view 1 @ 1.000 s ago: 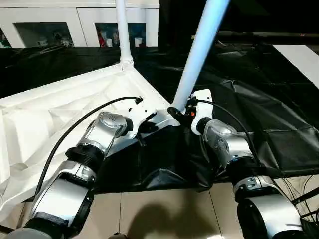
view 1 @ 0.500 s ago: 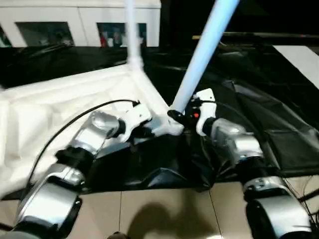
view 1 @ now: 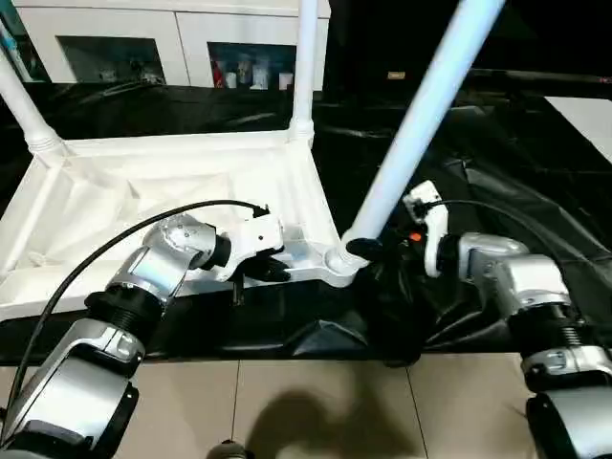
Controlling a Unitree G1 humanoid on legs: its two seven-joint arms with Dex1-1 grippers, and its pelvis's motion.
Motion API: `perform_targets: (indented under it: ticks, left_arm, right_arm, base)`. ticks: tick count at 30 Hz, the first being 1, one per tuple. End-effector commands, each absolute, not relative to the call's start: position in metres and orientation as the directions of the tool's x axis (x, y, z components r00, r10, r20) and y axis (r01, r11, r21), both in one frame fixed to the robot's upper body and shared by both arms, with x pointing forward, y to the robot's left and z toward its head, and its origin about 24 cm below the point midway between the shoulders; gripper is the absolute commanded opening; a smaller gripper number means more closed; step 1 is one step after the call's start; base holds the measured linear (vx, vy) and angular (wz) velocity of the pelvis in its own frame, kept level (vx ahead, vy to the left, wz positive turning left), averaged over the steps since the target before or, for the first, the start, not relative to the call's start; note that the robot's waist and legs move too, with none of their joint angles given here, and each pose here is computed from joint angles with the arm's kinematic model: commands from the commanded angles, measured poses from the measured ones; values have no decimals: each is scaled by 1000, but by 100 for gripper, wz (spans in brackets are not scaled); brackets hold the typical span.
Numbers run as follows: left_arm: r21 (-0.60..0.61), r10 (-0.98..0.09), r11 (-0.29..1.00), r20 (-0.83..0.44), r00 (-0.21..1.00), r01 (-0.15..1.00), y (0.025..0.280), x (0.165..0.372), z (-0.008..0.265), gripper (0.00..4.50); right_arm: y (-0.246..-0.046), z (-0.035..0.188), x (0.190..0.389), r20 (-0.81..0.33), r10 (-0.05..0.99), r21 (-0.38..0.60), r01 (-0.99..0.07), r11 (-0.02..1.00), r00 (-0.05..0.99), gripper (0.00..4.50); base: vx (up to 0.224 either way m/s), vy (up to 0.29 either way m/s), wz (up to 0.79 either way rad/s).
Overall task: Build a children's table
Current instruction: Rotate leg to tighten
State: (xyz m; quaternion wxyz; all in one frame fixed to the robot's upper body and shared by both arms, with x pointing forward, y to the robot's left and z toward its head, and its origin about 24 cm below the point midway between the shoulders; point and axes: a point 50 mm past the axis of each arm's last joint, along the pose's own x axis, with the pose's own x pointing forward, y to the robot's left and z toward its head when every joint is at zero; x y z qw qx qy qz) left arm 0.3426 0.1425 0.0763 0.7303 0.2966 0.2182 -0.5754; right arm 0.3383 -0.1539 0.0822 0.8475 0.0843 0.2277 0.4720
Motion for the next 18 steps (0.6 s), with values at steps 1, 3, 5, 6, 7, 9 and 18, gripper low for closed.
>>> perform_targets:
  ticks: [1, 3, 5, 6, 7, 9, 18]
  left_arm:
    - [222, -714, 141, -652, 254, 965, 135, 345, 81, 0]
    - [221, -717, 140, -650, 253, 965, 134, 345, 81, 0]
    - [220, -719, 137, -649, 250, 966, 133, 345, 81, 0]
    - [221, -718, 138, -649, 251, 965, 133, 345, 80, 0]
    - [222, -718, 138, -649, 252, 965, 133, 345, 80, 0]
    - [226, -718, 144, -646, 259, 963, 132, 346, 81, 0]
    - [237, -718, 159, -638, 277, 958, 135, 348, 83, 0]
  right_arm:
    - [-150, 86, 337, -267, 851, 374, -765, 523, 452, 256]
    - [-145, 84, 336, -256, 855, 387, -763, 518, 451, 256]
    - [-135, 78, 336, -236, 858, 421, -747, 514, 457, 256]
    - [-133, 76, 336, -239, 856, 420, -746, 517, 459, 256]
    - [-133, 75, 336, -243, 853, 414, -746, 522, 462, 256]
    - [-130, 72, 337, -246, 845, 414, -737, 534, 475, 256]
    - [-134, 64, 337, -260, 807, 398, -703, 590, 530, 256]
  base:
    - [0, 0, 0]
    - [0, 0, 0]
    - [0, 0, 0]
    - [0, 0, 0]
    - [0, 0, 0]
    - [0, 0, 0]
    - [0, 0, 0]
